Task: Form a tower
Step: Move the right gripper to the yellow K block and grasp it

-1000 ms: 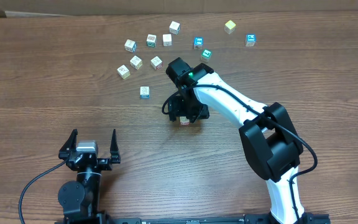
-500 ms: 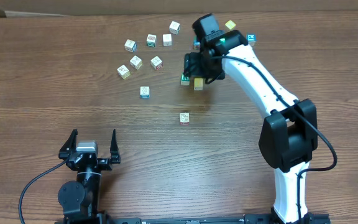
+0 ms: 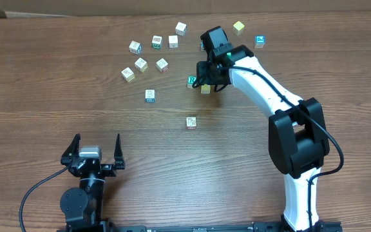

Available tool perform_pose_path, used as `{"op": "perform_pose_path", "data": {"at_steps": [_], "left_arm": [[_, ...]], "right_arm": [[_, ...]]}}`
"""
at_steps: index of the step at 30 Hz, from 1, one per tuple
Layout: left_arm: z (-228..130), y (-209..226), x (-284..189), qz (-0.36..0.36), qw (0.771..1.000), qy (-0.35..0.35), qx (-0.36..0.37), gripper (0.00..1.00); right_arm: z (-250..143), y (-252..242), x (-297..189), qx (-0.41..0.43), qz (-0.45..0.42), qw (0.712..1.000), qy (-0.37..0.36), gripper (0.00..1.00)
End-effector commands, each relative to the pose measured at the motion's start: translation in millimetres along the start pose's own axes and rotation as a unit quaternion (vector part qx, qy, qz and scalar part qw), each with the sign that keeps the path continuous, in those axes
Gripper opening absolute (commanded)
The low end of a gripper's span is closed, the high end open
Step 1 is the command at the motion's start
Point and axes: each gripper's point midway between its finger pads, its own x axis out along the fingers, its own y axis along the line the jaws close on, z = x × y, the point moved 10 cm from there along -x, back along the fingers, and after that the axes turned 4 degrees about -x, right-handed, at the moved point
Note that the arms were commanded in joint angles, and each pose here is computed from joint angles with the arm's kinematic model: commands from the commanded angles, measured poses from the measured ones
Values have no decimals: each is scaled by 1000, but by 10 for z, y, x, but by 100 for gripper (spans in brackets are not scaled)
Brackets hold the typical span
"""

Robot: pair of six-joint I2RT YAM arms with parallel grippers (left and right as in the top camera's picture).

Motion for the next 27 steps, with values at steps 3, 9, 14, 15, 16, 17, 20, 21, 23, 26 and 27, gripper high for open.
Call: {"op": "perform_pose_path", "data": {"at_steps": [3,9,14,15,16,17,20,21,23,26,27], "left_arm": [[-7,-8,-2,-2,1000,-1,-5,100],[-7,-8,-2,-2,1000,-1,-5,100],[-7,-8,-2,-2,1000,-1,-5,100],[-7,-8,-2,-2,1000,-1,-5,100],[-7,-8,-2,-2,1000,-1,-5,100],[-7,-8,-2,-2,1000,-1,-5,100],[-7,-8,-2,-2,1000,-1,-5,100],[-7,-8,-2,-2,1000,-1,-5,100],[-7,-8,-2,-2,1000,-1,-5,100],[-7,-8,-2,-2,1000,-1,-5,99],[-7,-8,-2,-2,1000,-1,-5,100]], "right_arm": [[-90,-53,93,-2,-18,1000,-8,54],[-181,-83,177,-2,-21,1000,1,66],[-180,-80,190,-2,-20,1000,-2,63],[-180,-80,190,-2,-20,1000,-2,60],[-180,-80,190,-2,-20,1000,-2,58],[-181,-81,190,-2,-20,1000,-2,55],[-186,-82,190,0,-20,1000,0,43],[-188,-83,190,0,-20,1000,1,42],[-201,-86,190,0,-22,1000,5,42],[-218,-91,189,0,-23,1000,11,43],[-224,-93,189,0,-24,1000,13,43]]}}
